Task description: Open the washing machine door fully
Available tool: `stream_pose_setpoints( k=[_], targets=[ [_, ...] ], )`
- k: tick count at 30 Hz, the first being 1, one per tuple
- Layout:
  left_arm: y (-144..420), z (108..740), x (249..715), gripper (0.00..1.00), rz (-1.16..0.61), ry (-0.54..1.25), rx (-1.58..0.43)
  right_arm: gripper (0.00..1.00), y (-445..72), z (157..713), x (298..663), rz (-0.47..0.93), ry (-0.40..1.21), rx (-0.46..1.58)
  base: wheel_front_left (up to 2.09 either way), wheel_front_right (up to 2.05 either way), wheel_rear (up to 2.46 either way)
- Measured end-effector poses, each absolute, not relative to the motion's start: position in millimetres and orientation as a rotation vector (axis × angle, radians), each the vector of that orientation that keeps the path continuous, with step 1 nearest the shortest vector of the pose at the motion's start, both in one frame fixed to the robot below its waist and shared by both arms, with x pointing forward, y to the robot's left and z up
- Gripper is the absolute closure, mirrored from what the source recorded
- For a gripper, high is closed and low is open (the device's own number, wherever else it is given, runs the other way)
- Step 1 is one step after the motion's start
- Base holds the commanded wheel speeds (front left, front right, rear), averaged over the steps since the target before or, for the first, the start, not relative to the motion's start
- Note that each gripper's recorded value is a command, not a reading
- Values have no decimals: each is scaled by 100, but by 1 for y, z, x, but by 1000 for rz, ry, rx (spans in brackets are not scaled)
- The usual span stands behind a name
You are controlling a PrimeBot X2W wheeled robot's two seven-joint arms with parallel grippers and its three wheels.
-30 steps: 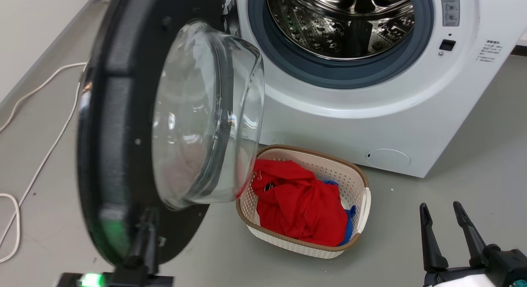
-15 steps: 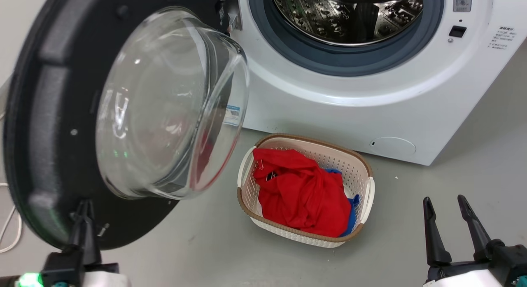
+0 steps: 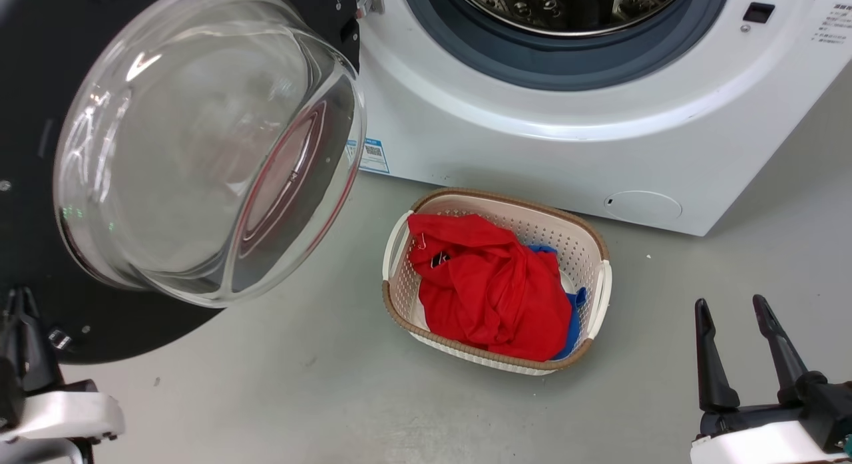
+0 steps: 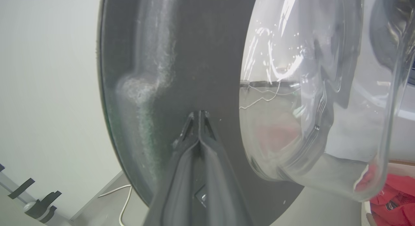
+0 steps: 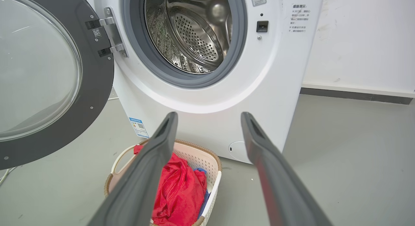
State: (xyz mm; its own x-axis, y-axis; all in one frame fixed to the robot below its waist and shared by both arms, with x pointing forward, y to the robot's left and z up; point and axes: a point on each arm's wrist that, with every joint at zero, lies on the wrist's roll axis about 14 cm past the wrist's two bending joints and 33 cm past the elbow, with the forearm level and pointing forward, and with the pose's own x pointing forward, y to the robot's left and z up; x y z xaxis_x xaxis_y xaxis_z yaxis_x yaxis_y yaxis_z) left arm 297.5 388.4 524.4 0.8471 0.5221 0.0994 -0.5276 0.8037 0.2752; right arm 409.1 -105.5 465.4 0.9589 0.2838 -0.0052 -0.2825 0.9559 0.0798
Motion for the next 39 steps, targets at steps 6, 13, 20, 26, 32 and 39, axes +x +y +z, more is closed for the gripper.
stream_pose_setpoints(
  k=[6, 13, 20, 26, 32, 39],
  targets=[
    [409, 521, 302, 100, 598, 5, 303, 0, -106, 459, 414, 286, 29, 68, 0, 0, 0],
    [427, 515, 312, 100, 626, 36, 306, 0, -104, 452, 422, 290, 39, 57, 0, 0, 0],
    [456, 513, 322, 100, 670, 59, 297, 0, -105, 443, 432, 295, 48, 48, 0, 0, 0],
    [470, 509, 333, 100, 689, 77, 292, 0, -107, 433, 438, 293, 66, 43, 0, 0, 0],
    [480, 503, 343, 100, 700, 102, 292, 0, -106, 428, 443, 294, 72, 43, 0, 0, 0],
    [483, 500, 347, 100, 702, 109, 286, 0, -110, 428, 443, 285, 71, 39, 0, 0, 0]
  ],
)
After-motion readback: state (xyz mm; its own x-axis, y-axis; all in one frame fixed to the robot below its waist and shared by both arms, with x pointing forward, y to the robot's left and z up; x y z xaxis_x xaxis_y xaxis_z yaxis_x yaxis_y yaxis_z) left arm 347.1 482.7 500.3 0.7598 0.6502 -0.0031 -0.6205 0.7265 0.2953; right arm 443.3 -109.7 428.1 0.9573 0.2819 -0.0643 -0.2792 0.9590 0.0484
